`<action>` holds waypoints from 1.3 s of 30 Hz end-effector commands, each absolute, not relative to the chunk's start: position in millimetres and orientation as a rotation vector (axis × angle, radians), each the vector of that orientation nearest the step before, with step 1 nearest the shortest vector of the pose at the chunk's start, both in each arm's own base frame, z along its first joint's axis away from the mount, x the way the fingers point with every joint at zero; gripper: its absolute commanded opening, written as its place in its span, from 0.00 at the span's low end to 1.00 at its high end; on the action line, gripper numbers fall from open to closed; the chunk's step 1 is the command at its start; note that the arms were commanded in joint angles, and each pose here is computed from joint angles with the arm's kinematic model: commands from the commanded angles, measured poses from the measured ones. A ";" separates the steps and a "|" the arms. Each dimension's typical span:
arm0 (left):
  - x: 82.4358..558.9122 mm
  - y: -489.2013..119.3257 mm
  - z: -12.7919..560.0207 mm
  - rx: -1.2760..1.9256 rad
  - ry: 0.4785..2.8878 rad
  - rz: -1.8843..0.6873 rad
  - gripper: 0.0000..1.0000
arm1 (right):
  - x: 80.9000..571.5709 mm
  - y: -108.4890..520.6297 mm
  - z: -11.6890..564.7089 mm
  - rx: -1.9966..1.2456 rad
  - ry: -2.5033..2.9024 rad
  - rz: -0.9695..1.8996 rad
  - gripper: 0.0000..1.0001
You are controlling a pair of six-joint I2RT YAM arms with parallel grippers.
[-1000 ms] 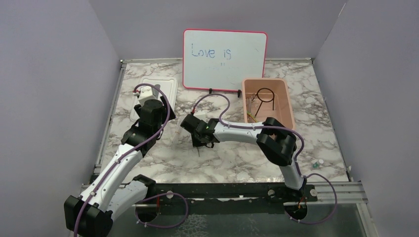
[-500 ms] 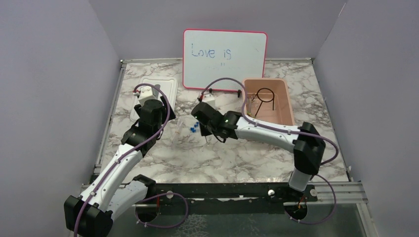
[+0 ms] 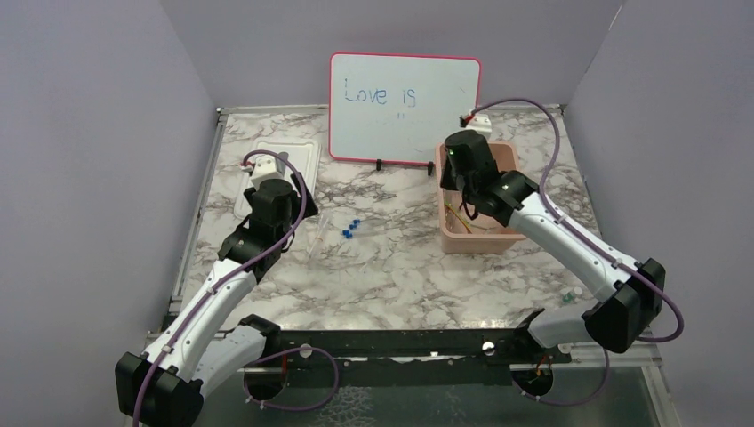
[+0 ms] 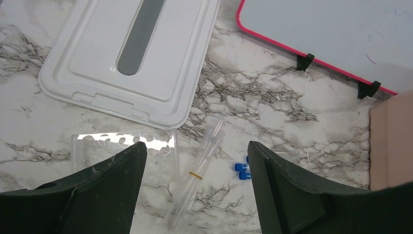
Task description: Organize the chemistry lab equipment
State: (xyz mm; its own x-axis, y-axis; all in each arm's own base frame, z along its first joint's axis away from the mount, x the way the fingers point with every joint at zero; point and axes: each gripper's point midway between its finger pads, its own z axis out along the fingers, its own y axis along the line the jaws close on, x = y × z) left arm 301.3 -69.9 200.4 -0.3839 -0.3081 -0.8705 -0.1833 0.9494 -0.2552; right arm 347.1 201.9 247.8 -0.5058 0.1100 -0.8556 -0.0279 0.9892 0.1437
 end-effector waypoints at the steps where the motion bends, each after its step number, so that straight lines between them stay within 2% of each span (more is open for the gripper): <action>1: 304.7 -84.2 210.4 -0.289 1.955 -0.228 0.79 | 347.4 160.0 235.2 0.092 2.111 0.070 0.04; 7: 305.5 -101.8 209.5 -0.205 1.964 -0.313 0.79 | 346.9 136.5 197.6 0.104 2.186 0.068 0.04; 17: 306.3 -109.5 205.6 -0.163 1.978 -0.342 0.79 | 353.1 158.7 130.1 0.013 2.320 0.184 0.05; 23: 306.2 -113.7 200.8 -0.138 1.997 -0.352 0.79 | 356.3 159.6 108.8 0.031 2.357 0.165 0.13; 27: 299.5 -112.8 186.3 -0.123 2.056 -0.338 0.79 | 353.0 160.9 112.3 0.023 2.360 0.180 0.29; 31: 287.9 -115.2 163.8 -0.096 2.145 -0.344 0.79 | 351.7 158.1 120.3 0.015 2.344 0.176 0.36; 36: 279.3 -128.3 143.3 -0.037 2.238 -0.404 0.79 | 348.5 156.0 140.7 0.037 2.305 0.198 0.37; 39: 280.5 -135.0 133.1 -0.020 2.286 -0.421 0.74 | 347.0 151.4 163.8 0.069 2.249 0.208 0.36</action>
